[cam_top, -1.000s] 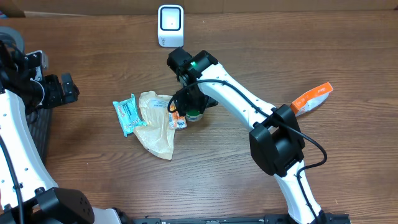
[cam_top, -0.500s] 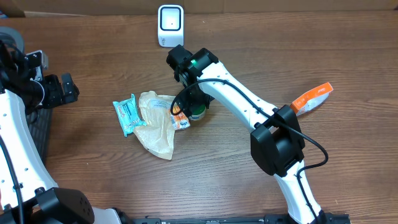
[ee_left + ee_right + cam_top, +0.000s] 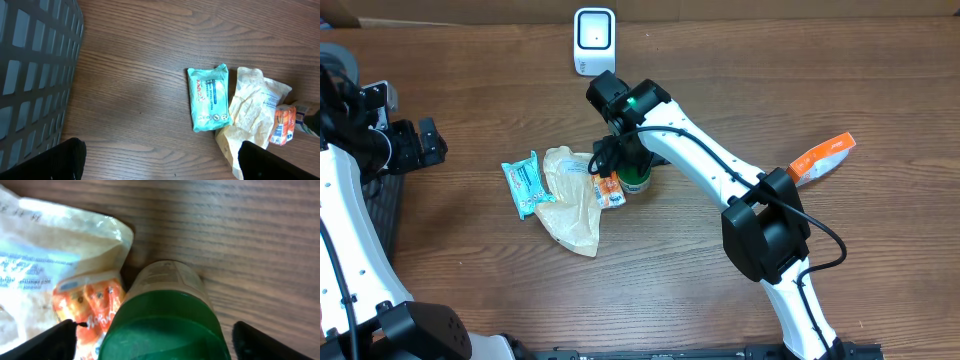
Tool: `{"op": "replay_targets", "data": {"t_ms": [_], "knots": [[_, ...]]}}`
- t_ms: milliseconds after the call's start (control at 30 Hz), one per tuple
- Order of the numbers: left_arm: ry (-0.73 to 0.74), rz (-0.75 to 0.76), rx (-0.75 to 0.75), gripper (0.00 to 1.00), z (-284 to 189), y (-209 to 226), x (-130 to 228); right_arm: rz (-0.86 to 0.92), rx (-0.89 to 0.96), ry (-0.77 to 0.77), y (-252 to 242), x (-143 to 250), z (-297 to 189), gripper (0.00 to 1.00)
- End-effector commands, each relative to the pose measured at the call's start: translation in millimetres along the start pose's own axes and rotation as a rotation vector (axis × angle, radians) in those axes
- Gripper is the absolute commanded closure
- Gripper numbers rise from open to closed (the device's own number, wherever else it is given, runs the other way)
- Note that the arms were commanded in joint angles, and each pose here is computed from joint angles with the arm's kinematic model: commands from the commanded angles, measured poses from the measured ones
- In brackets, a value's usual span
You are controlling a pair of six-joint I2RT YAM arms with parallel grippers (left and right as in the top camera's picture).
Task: Scan the item barcode
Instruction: 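Reach the right gripper to the green-lidded jar and grasp it, then lift the jar and carry it toward the scanner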
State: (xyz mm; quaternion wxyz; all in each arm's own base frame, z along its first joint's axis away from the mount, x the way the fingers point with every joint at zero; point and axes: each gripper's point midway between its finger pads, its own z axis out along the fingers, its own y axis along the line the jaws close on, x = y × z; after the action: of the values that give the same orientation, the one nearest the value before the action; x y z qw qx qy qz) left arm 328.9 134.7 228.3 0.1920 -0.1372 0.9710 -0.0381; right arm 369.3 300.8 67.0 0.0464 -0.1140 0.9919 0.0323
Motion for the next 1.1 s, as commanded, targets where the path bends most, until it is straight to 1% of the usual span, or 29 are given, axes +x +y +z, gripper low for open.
{"op": "replay_targets", "data": {"t_ms": [0,167,267,367,467,633,733,800,933,1067], "knots": [[-0.006,0.034,0.009,0.00,-1.3,-4.1,-0.7,0.087,0.020,-0.007,-5.3,-0.9,2.8,0.17],[-0.006,0.034,0.009,0.00,-1.3,-4.1,-0.7,0.083,0.022,-0.007,-6.0,-1.0,2.7,0.38],[-0.007,0.034,0.010,0.00,-1.3,-4.1,-0.7,0.058,0.027,-0.010,-6.9,-1.5,2.6,0.48],[-0.006,0.033,0.009,0.00,-1.1,-4.0,-0.6,0.032,0.027,-0.008,-7.0,-1.0,2.0,0.54],[-0.006,0.034,0.009,0.01,-1.3,-4.1,-0.7,-0.071,0.025,-0.012,-6.4,-2.2,-5.4,0.55],[-0.006,0.034,0.009,0.00,-1.3,-4.1,-0.7,-0.333,-0.009,-0.055,-0.4,-5.6,-38.7,0.55],[-0.006,0.034,0.009,0.01,-1.3,-4.1,-0.7,-0.544,-0.128,-0.079,18.1,2.6,-67.4,0.54],[-0.006,0.034,0.009,0.00,-1.3,-4.1,-0.7,-0.648,-0.210,-0.113,30.3,8.6,-87.8,0.54],[-0.007,0.034,0.009,0.00,-1.3,-4.0,-0.7,-0.781,-0.383,-0.197,55.1,21.4,-131.2,0.54],[-0.007,0.034,0.009,0.00,-1.3,-4.0,-0.7,-0.856,-0.508,-0.257,70.6,34.4,-164.2,0.54]]}}
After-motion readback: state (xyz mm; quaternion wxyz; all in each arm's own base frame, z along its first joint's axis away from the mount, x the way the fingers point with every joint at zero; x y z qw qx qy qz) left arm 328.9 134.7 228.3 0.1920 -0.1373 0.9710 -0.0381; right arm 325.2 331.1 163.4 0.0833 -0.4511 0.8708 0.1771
